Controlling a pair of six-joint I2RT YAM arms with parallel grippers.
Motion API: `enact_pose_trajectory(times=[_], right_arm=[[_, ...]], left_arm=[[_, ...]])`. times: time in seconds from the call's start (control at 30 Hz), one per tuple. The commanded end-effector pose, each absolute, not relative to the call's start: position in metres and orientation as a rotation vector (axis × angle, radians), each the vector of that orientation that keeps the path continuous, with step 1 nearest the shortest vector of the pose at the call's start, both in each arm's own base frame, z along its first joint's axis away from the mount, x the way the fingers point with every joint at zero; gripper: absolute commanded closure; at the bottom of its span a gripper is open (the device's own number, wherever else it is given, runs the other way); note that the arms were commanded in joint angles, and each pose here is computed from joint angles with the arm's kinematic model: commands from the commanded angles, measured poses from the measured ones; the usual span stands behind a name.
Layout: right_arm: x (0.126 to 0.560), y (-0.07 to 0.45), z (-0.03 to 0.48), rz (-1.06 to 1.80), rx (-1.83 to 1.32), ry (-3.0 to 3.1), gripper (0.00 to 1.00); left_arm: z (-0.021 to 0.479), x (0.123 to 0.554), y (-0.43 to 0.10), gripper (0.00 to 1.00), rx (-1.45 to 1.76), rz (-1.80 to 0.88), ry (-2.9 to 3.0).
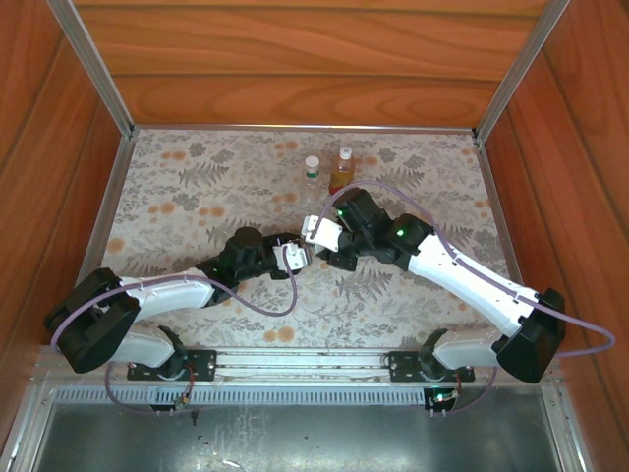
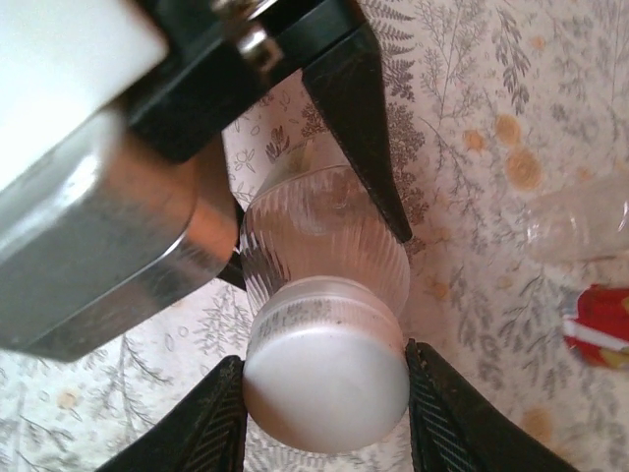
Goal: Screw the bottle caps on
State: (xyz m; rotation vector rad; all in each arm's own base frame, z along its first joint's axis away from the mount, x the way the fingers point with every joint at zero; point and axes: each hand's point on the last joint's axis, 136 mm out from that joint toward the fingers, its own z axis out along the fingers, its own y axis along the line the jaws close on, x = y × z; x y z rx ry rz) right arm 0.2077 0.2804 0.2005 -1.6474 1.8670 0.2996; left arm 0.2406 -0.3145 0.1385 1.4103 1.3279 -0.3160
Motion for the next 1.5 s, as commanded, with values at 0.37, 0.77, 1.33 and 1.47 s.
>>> enact_pose_trajectory(times=[0.37, 0.77, 1.33, 1.47], right_arm=[[0.215, 0.280, 0.232, 0.399, -1.387, 1.868, 0.40], [0.202, 0.291, 0.289, 0.886, -0.968, 1.550, 0.27], [0.219, 0.313, 0.277, 0.938, -0.959, 1.626, 0.71], [0.236, 0.301, 0.267, 0.806, -0.906, 1.676, 0.72]], left_arm=[[0.156, 0.241, -0.311, 0.46, 1.305, -0.383, 1.360], [0.206, 0.232, -0.311, 0.46, 1.070, -0.792, 1.454], [0.204, 0.230, -0.314, 0.43, 1.106, -0.800, 1.437], [0.197, 0.231, -0.311, 0.20, 1.095, -0.787, 1.459]])
